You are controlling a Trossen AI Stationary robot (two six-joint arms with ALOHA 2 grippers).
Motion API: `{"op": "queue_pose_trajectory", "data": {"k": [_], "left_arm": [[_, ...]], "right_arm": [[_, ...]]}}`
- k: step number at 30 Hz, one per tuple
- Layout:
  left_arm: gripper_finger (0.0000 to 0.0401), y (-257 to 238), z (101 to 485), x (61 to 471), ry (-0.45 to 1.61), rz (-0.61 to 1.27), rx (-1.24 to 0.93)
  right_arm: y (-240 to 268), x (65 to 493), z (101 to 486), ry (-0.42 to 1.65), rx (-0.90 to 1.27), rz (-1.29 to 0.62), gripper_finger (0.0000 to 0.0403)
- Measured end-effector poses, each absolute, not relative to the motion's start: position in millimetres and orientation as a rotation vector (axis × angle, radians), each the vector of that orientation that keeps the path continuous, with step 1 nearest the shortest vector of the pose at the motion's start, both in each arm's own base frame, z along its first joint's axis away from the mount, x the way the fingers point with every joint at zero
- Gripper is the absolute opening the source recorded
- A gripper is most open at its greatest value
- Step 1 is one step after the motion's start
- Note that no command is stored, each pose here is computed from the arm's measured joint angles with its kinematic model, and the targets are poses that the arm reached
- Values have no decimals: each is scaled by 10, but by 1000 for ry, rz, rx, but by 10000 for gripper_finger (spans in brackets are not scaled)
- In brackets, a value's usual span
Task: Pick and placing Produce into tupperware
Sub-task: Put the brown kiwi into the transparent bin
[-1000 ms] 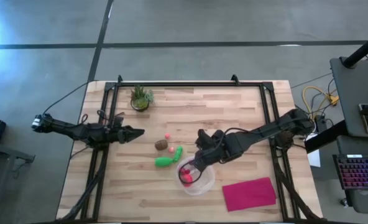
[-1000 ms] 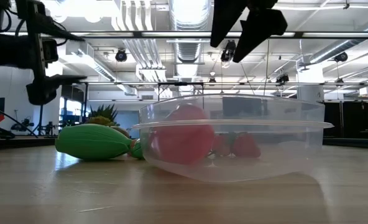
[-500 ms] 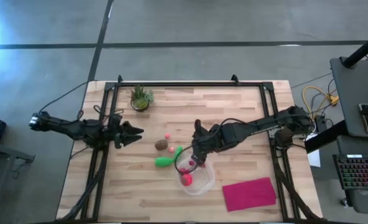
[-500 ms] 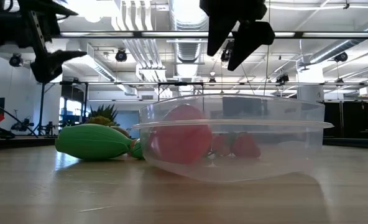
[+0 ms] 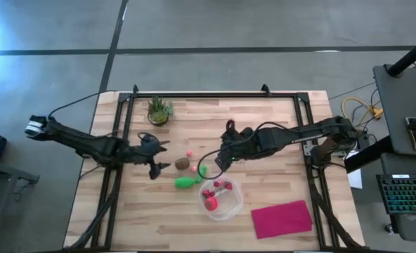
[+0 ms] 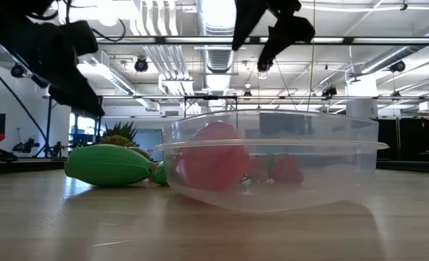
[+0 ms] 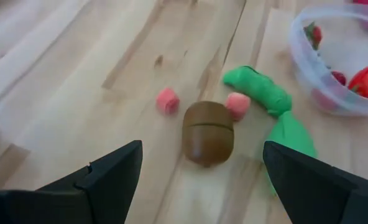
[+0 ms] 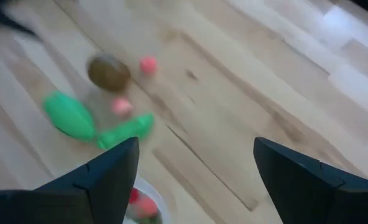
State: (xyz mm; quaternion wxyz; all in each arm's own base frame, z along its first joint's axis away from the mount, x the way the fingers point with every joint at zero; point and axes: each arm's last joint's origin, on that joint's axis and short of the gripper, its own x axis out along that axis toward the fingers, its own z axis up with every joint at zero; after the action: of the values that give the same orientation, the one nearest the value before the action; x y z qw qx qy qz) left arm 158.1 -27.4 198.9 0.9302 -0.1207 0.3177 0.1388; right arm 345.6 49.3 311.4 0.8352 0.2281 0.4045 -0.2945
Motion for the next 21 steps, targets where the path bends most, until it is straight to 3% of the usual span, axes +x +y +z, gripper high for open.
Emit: {"op": "queue_pose_trajectory", "data": {"k": [14,21], "left_arm": [[320,-349,1813,1856,713,269,-238],[320,-358,1888,1889,661,201,-119]], "right_arm": [[445,3027,3788,590,683,-539,301],[464,2648,4126,507,574,-439,306]]}}
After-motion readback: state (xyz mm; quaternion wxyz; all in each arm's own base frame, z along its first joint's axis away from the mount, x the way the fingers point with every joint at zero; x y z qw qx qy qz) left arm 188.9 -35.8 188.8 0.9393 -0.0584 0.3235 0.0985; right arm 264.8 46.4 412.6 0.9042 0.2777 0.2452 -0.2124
